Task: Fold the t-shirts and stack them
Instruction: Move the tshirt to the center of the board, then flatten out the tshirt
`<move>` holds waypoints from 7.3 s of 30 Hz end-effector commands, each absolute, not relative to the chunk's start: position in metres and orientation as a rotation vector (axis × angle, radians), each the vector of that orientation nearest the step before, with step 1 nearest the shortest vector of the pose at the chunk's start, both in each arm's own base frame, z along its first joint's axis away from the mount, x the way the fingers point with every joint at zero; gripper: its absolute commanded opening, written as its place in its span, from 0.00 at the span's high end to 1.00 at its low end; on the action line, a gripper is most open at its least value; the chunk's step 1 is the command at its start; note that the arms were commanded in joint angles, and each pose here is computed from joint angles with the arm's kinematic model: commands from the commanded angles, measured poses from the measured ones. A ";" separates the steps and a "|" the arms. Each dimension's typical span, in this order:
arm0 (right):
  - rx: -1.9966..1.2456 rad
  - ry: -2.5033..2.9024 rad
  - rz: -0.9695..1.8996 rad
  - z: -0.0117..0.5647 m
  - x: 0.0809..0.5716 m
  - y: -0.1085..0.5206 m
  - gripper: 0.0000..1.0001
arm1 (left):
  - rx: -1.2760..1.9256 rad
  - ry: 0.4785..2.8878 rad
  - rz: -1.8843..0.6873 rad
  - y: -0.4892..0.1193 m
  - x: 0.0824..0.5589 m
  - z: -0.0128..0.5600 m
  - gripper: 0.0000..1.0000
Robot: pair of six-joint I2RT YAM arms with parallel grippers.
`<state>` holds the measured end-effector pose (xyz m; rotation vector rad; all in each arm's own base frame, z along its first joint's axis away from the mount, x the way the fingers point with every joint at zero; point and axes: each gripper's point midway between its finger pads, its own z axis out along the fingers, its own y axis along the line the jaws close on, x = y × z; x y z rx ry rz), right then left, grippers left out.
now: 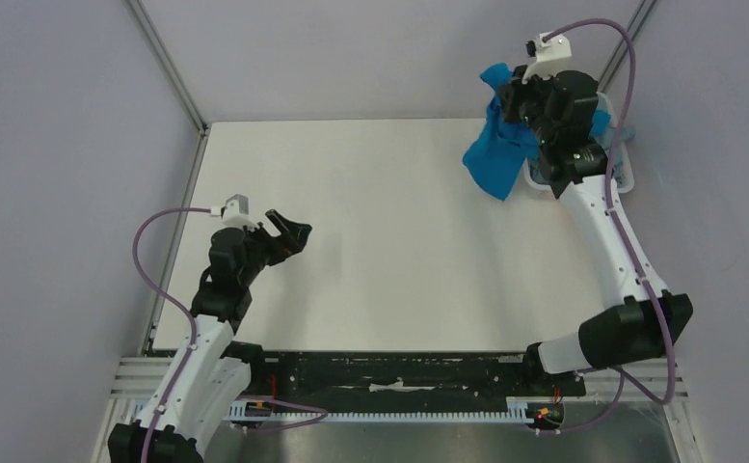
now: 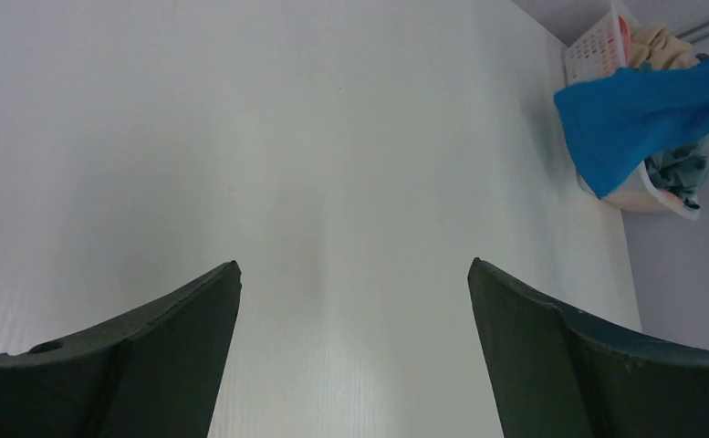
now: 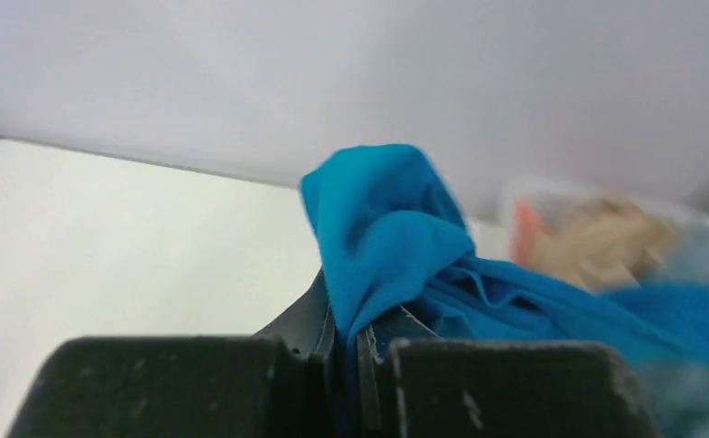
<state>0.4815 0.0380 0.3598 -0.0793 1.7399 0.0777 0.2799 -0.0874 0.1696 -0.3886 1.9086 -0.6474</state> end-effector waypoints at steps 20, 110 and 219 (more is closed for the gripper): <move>-0.367 1.398 0.591 0.382 0.351 0.223 0.94 | -0.642 1.789 -0.787 -0.078 0.223 0.222 0.02; -0.153 2.226 -0.045 0.063 0.246 0.120 1.00 | -0.545 2.753 -0.241 -0.110 0.113 0.046 0.08; -0.533 1.913 0.323 0.174 0.438 0.239 0.02 | -0.456 2.391 -0.436 -0.133 0.438 0.141 0.15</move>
